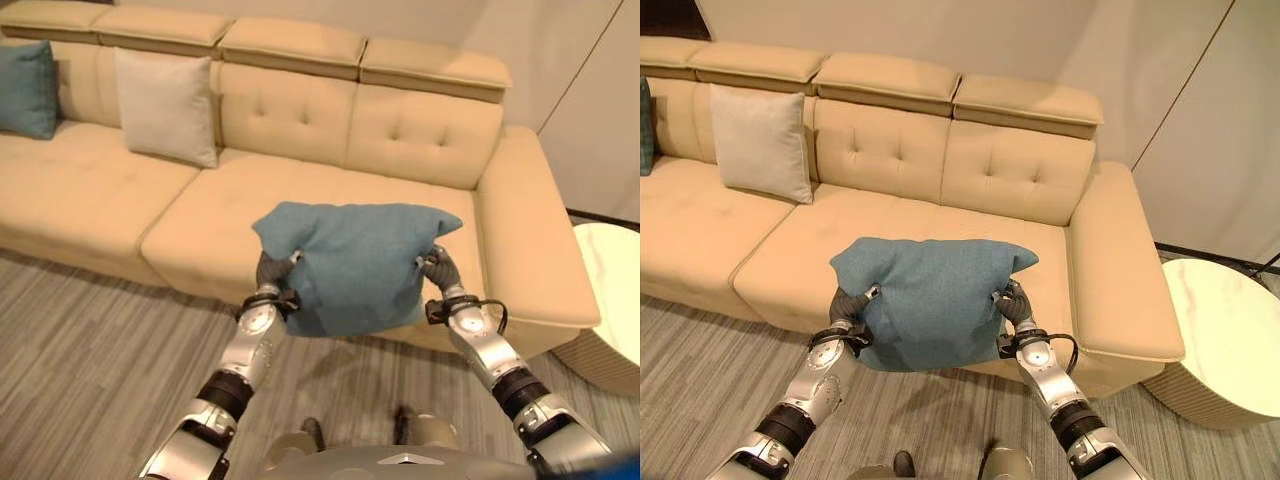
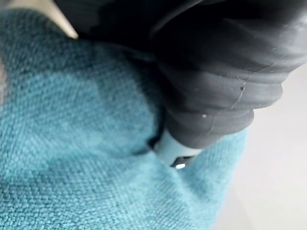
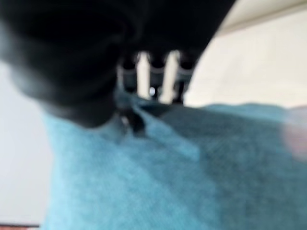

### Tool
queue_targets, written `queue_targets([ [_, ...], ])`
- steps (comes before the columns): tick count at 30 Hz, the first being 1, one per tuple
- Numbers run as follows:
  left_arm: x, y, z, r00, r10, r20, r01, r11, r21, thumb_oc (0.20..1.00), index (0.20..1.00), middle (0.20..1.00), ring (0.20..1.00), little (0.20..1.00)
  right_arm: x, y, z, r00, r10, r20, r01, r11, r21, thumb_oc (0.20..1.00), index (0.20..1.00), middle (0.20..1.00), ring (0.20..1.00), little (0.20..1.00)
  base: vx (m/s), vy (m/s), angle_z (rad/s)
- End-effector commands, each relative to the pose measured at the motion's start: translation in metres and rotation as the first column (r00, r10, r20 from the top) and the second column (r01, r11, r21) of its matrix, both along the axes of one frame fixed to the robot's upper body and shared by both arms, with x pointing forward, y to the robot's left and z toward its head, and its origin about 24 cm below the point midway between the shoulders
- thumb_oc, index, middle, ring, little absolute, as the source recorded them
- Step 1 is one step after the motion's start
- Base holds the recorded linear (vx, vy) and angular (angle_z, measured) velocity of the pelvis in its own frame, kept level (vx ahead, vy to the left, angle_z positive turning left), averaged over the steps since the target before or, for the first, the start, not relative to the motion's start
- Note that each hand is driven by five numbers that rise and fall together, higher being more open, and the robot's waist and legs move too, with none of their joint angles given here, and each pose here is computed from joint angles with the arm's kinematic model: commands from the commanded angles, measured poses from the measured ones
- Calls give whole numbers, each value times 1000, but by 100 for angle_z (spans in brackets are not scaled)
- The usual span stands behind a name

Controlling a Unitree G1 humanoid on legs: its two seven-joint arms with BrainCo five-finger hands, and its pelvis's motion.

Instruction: Pick up all the scattered cushions and arrange them neatly on the sofa.

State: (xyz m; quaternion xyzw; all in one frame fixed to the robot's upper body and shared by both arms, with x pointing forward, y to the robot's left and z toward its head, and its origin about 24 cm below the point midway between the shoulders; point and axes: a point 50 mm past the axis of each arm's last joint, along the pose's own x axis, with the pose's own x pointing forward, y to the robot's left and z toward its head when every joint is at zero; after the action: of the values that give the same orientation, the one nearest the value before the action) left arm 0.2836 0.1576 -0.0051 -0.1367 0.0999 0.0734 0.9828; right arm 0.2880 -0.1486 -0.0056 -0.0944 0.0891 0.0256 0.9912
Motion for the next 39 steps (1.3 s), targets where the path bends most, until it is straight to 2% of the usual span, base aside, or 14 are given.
queue_targets([
  [1, 21, -65, 54, 926, -249, 284, 263, 965, -10, 200, 200, 200, 200, 200, 30, 39, 71, 941, 116, 318, -148, 986, 78, 200, 200, 200, 200, 200, 264, -124, 64],
  [4, 19, -74, 50, 921, -275, 275, 299, 953, -50, 200, 200, 200, 200, 200, 27, 23, 65, 951, 78, 298, -106, 991, 81, 200, 200, 200, 200, 200, 159, -109, 72],
  [11, 19, -81, 52, 914, -303, 271, 325, 945, -40, 200, 200, 200, 200, 200, 25, 22, 63, 953, 56, 297, -93, 989, 112, 200, 200, 200, 200, 200, 140, -63, 35],
  [21, 20, -74, 55, 914, -291, 283, 310, 950, -26, 200, 200, 200, 200, 200, 24, 28, 60, 957, 58, 284, -99, 986, 134, 200, 200, 200, 200, 200, 206, 91, -28],
  [29, 22, -61, 61, 922, -244, 302, 259, 966, -10, 200, 200, 200, 200, 200, 26, 47, 67, 947, 110, 301, -156, 978, 135, 200, 200, 200, 200, 200, 211, 240, -41],
  [39, 14, -61, 45, 936, -242, 255, 260, 965, -38, 200, 200, 200, 200, 200, 23, 36, 64, 948, 118, 297, -149, 985, 85, 200, 200, 200, 200, 200, 213, -44, -13],
])
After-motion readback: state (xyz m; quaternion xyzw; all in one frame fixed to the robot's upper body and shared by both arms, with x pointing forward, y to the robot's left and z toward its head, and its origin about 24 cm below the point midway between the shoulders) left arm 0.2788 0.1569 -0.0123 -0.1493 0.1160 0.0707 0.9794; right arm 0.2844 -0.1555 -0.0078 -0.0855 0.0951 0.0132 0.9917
